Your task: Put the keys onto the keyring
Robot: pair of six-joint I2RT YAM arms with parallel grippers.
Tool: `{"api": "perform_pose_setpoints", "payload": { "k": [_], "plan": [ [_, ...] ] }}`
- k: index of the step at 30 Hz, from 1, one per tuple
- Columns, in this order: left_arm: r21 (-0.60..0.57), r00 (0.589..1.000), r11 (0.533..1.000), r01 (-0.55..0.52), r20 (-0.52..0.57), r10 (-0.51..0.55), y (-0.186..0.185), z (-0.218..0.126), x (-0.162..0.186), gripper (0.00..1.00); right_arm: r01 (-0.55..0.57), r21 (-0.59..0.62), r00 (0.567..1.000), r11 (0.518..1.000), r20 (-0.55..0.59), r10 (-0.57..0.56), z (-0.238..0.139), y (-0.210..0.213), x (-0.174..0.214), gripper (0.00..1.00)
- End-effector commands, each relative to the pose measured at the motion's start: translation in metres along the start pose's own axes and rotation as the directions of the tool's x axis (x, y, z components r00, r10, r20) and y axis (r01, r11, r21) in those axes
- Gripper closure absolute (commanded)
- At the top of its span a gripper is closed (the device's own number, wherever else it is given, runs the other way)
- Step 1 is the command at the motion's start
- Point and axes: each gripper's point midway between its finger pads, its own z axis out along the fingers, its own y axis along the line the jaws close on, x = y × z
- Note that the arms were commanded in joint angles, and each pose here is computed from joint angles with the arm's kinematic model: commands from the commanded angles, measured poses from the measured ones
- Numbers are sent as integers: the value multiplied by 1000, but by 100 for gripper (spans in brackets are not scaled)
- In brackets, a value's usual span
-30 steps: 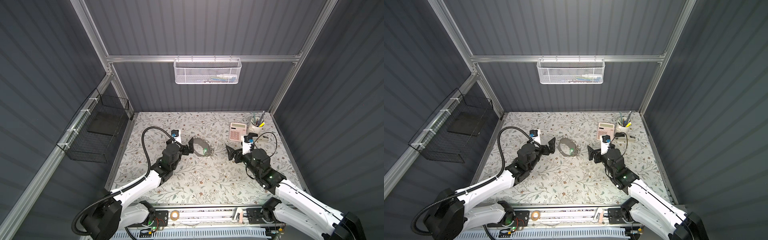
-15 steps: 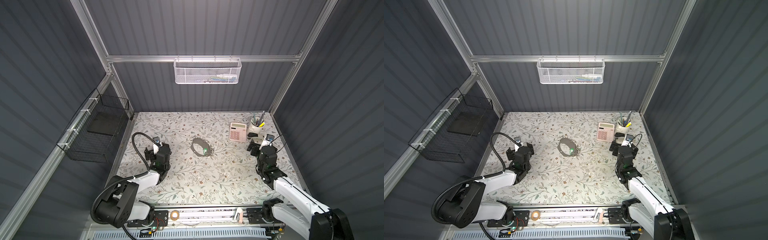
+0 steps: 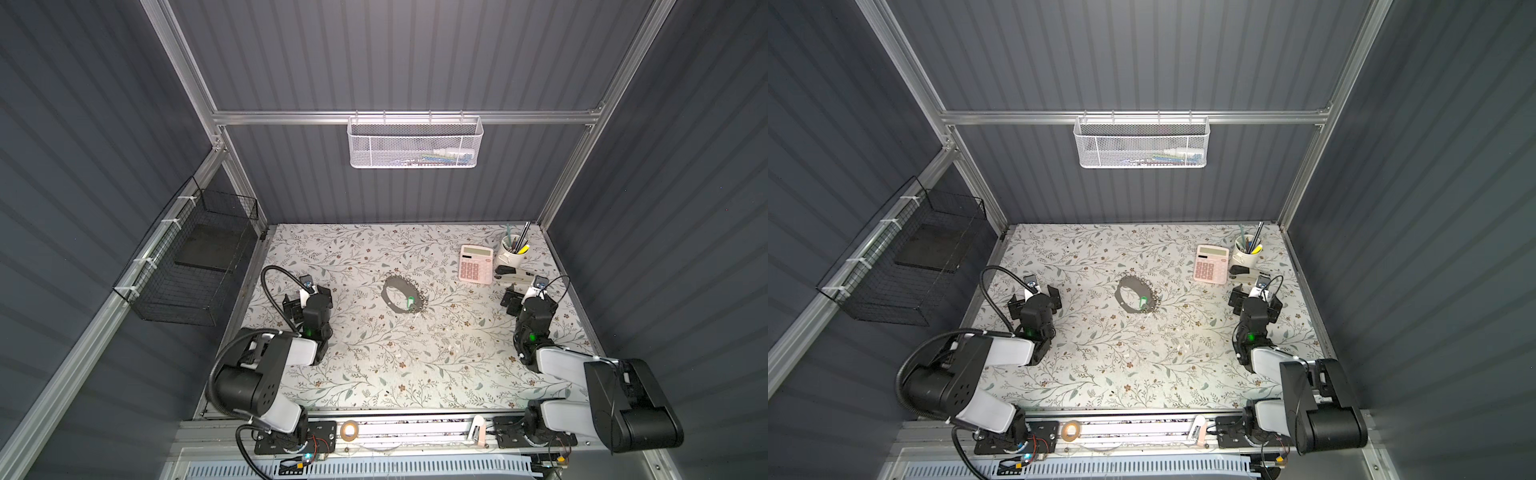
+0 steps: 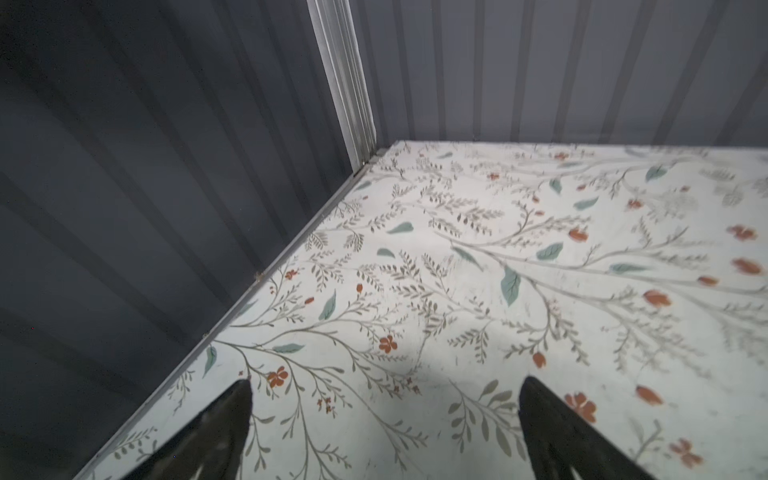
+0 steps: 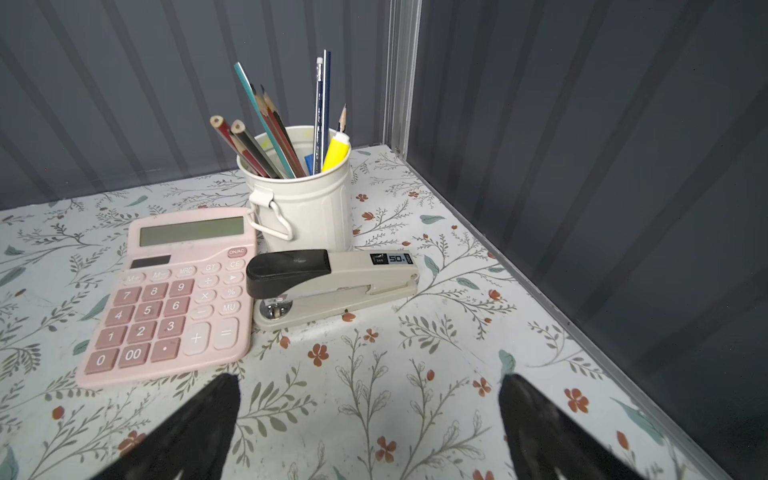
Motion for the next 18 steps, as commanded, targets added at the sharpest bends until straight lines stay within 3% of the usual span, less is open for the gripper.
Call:
{"api": "perform_pose_setpoints", "payload": {
  "k": [1, 4, 8, 9, 10, 11, 12, 13, 15, 18],
  "plan": [
    [14, 998, 998, -56, -8, 56, -12, 15, -5, 0, 10, -74, 998, 997, 57, -6, 4, 13, -12, 1],
    [43, 1000, 999, -9, 3, 8, -8, 18, -6, 0, 15, -88, 999, 996, 49, -11, 8, 15, -11, 1],
    [159, 997, 987, 29, -74, -18, -15, 30, 16, 0, 15, -99, 999, 995, 31, -12, 11, 17, -9, 1],
    [156, 999, 987, 42, -28, -38, -11, 34, 9, 0, 17, -107, 999, 994, 28, -14, 12, 18, -9, 1],
    [164, 994, 985, 55, -103, -38, -11, 33, 18, 0, 14, -123, 1000, 992, 10, -13, 15, 20, -7, 1],
    [168, 995, 983, 72, -86, -58, -10, 36, 15, 0, 2, -141, 1000, 990, -28, -6, 19, 20, 1, 1],
    [165, 997, 984, 60, -51, -53, -9, 36, 12, 0, -10, -148, 1000, 989, -24, 7, 21, 19, 3, 1],
    [163, 994, 985, 62, -98, -46, -9, 35, 18, 0, -23, -145, 1000, 989, 4, 24, 21, 16, 1, 1],
    [162, 997, 984, 69, -58, -60, -8, 35, 11, 0, -32, -141, 999, 990, -21, 29, 21, 14, 2, 1],
    [170, 995, 984, 62, -89, -48, -10, 34, 16, 0, -30, -143, 1000, 989, 2, 31, 20, 14, 1, 1]
  ]
}}
